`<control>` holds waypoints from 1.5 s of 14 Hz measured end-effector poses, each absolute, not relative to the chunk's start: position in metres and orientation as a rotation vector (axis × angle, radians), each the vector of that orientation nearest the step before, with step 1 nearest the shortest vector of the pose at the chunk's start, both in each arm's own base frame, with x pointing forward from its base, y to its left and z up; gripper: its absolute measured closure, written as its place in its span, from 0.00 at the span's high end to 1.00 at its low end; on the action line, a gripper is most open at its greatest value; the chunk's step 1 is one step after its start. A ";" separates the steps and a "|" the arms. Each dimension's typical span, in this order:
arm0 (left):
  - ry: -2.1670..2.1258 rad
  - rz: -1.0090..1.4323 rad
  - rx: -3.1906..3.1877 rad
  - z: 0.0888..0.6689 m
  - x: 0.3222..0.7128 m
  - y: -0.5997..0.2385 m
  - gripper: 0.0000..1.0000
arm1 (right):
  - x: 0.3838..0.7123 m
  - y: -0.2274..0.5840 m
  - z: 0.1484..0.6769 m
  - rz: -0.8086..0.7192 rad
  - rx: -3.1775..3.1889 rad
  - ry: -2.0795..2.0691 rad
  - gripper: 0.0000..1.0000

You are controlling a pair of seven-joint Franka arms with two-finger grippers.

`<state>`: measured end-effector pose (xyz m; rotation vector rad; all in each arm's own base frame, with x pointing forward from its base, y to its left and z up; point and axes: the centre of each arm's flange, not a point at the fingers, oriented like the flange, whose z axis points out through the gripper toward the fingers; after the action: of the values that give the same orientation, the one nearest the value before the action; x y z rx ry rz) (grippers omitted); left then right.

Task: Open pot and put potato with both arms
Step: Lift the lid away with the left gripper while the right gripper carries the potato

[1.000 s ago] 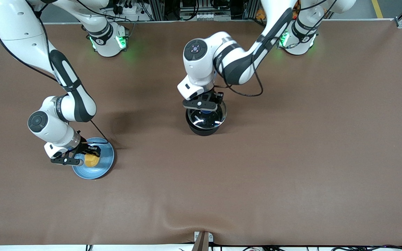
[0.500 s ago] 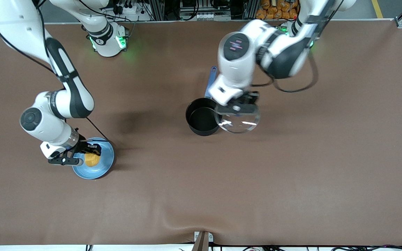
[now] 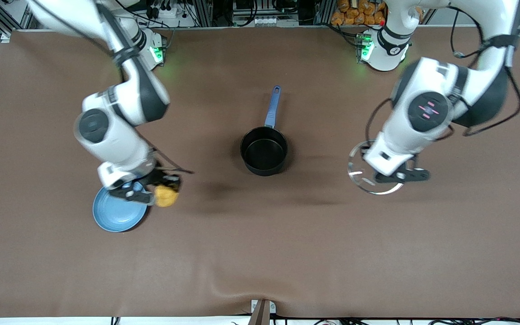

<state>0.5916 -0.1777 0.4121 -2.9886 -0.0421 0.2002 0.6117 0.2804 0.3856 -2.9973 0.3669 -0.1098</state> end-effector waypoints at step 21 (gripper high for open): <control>0.124 0.138 -3.084 0.223 0.571 -0.016 0.96 | 0.475 0.522 0.283 -0.088 -3.201 0.143 0.54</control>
<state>0.5707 -0.0158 0.2228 -3.0837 0.1240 0.1384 0.4753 0.5217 0.2830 -3.2006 0.1426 -0.0879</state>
